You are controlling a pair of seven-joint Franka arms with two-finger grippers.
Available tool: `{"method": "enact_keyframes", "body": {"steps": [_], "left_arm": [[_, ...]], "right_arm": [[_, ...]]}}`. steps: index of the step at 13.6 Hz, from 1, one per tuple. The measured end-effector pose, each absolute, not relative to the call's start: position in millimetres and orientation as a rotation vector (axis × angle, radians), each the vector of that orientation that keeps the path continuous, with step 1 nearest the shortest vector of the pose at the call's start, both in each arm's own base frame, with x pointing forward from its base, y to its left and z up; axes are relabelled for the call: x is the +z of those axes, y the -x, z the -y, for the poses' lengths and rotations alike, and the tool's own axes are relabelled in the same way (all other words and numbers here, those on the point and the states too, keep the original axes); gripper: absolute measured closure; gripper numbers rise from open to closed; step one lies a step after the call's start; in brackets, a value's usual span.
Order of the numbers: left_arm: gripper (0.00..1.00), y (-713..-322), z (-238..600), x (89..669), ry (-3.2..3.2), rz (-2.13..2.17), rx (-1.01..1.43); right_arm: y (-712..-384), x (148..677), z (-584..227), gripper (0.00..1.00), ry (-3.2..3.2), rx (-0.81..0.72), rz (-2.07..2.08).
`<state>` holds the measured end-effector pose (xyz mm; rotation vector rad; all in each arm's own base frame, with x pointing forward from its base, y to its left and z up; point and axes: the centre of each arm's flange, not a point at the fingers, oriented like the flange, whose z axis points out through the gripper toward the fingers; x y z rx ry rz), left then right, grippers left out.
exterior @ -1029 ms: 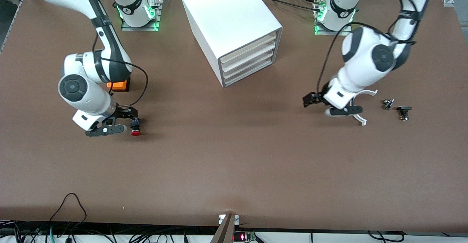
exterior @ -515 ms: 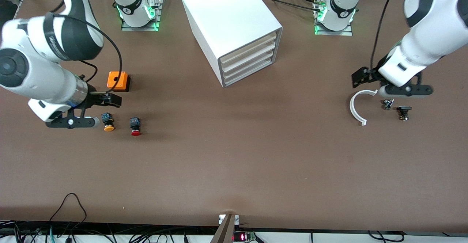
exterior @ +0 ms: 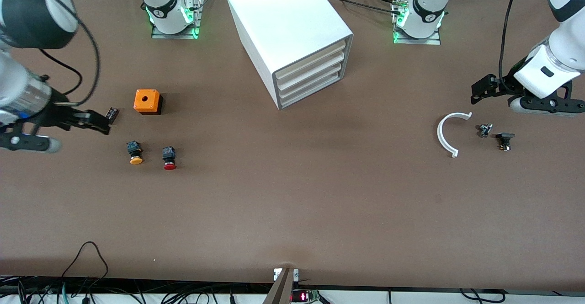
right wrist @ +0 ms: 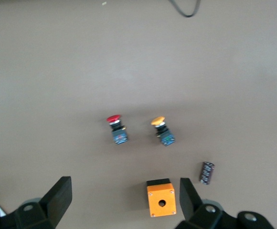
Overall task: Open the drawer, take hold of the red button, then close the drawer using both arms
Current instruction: 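Set the red button beside the yellow button and open the right gripper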
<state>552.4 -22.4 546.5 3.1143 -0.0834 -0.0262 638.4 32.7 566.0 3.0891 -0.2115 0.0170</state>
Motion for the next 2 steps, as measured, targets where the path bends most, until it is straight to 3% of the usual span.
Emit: {"method": "enact_keyframes", "body": {"steps": [2], "left_arm": [[0.0, -553, 22, 546, -3.129, 0.092, -0.027]], "right_arm": [[-637, 573, -6, 0.0, -3.085, 0.035, 0.278]]}}
